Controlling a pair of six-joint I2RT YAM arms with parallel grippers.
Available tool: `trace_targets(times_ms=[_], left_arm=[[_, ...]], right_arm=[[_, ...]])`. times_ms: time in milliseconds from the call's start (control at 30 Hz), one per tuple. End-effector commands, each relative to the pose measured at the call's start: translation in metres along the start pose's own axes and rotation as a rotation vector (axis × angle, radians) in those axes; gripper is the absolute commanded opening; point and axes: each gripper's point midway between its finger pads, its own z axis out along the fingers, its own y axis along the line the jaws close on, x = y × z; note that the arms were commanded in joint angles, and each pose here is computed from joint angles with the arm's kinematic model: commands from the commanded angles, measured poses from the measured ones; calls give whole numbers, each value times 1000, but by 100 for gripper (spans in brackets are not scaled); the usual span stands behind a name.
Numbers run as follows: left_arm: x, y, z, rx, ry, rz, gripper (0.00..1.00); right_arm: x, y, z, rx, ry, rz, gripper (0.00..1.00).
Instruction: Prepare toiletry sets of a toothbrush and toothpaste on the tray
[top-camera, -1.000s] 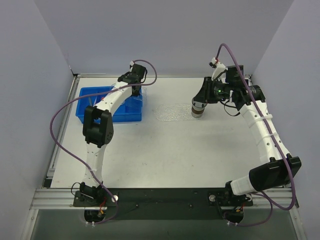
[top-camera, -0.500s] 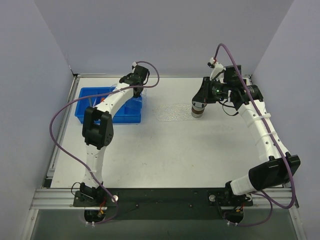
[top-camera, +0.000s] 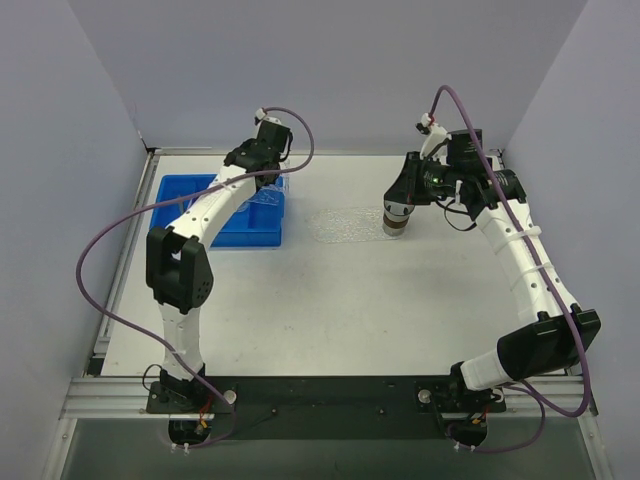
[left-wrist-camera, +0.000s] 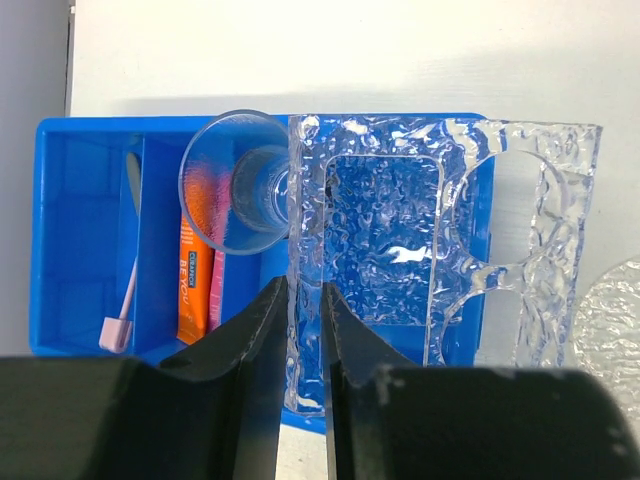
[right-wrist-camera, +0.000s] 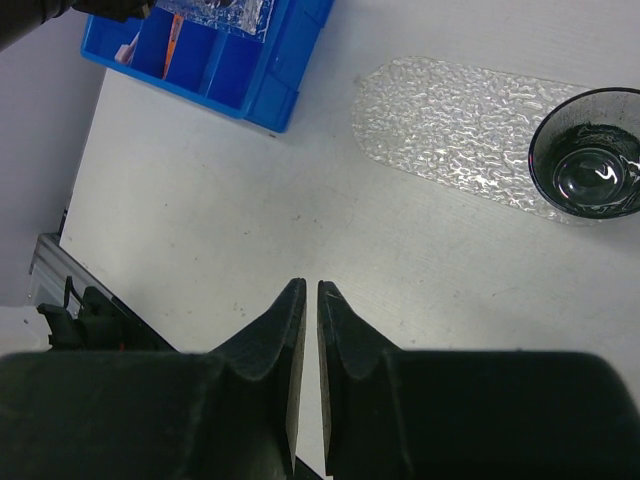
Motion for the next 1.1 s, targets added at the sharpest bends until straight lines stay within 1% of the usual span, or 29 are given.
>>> trace_targets(times_ms=[0, 33, 100, 133, 267, 333, 433, 467, 533, 733, 933, 1067], left_arm=[[-40, 14, -39, 19, -132, -86, 0], [-39, 16, -42, 19, -133, -87, 0], [-42, 21, -53, 20, -145, -103, 0], [-42, 21, -56, 23, -149, -105, 0], [-51, 25, -86, 45, -190, -125, 0], [-47, 16, -99, 70, -189, -118, 0], [-39, -2, -121, 122, -185, -132, 0], [-38, -7, -128, 142, -187, -157, 0], [-32, -25, -141, 190, -182, -156, 0], [-13, -62, -168, 277, -156, -166, 0], [-5, -75, -180, 300, -146, -180, 0], [-1, -77, -189, 309, -150, -195, 0]], right_arm=[[-20, 13, -4, -19, -60, -17, 8], [-22, 14, -4, -10, -65, -24, 12], [-23, 15, -3, -1, -72, -40, 16], [-22, 19, -1, -3, -68, -49, 20], [-24, 24, 5, 24, -71, -62, 28], [-20, 25, 15, 30, -50, -56, 30], [-17, 29, 28, 31, -26, -33, 31], [-16, 31, 31, 27, -22, -27, 31], [-16, 30, 38, 36, -12, 2, 31], [-17, 43, 53, 29, -2, -5, 33], [-2, 63, 63, -5, 35, -19, 35], [12, 64, 70, 17, 61, -9, 35]])
